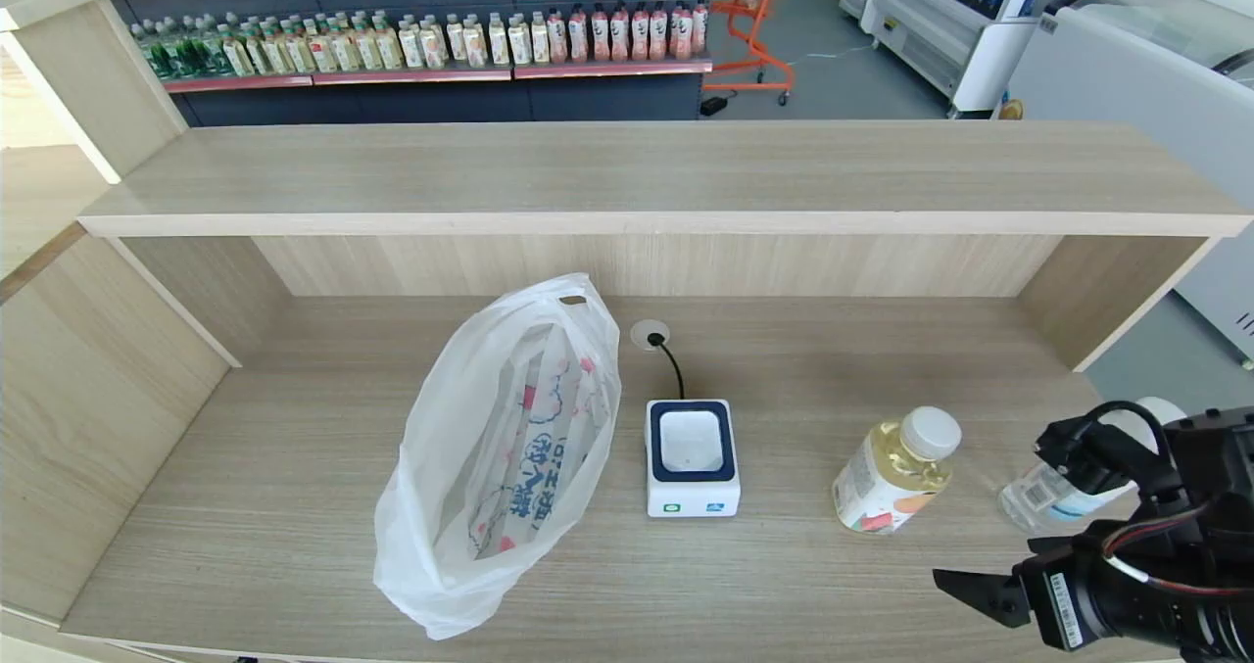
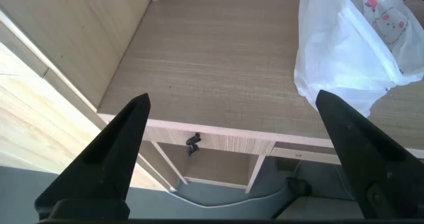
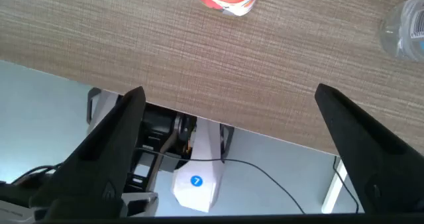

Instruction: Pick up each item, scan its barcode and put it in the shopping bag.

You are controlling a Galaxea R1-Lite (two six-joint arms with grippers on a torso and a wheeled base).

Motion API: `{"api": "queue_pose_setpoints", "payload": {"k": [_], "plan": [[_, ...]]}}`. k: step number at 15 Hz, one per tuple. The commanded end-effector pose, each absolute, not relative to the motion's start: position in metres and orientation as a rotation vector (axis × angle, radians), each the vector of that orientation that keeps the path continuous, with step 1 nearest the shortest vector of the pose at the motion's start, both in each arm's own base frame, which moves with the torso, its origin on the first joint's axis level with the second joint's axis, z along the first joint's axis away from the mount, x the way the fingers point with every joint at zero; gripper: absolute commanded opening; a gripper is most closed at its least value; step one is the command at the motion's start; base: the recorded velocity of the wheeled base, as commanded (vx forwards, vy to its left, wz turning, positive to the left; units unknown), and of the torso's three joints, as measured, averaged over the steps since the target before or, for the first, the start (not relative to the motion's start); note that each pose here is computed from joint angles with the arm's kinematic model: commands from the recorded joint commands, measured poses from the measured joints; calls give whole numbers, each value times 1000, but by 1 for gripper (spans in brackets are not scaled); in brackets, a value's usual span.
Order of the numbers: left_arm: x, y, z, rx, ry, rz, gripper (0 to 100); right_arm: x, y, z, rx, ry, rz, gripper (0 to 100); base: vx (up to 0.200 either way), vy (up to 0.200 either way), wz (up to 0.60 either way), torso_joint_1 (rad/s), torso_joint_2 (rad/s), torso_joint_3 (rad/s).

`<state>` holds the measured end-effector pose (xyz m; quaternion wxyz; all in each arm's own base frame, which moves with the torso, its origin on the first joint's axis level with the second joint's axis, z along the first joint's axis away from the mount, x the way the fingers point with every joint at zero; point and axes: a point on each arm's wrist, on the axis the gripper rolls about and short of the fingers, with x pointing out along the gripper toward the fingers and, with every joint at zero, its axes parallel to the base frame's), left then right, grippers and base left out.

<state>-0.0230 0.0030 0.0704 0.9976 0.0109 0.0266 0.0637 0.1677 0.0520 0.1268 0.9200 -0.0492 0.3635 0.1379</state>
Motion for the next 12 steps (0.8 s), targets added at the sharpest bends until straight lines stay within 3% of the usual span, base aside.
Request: {"api": "queue_pose_setpoints", "payload": {"k": [1, 12], "plan": [[-23, 3, 70, 22, 53, 128, 100, 186, 60, 109, -122, 789, 276, 100, 0, 0, 0, 0, 0, 0], [-23, 3, 70, 22, 53, 128, 100, 226, 86, 83, -123, 646, 308, 100, 0, 0, 0, 0, 0, 0]]}}
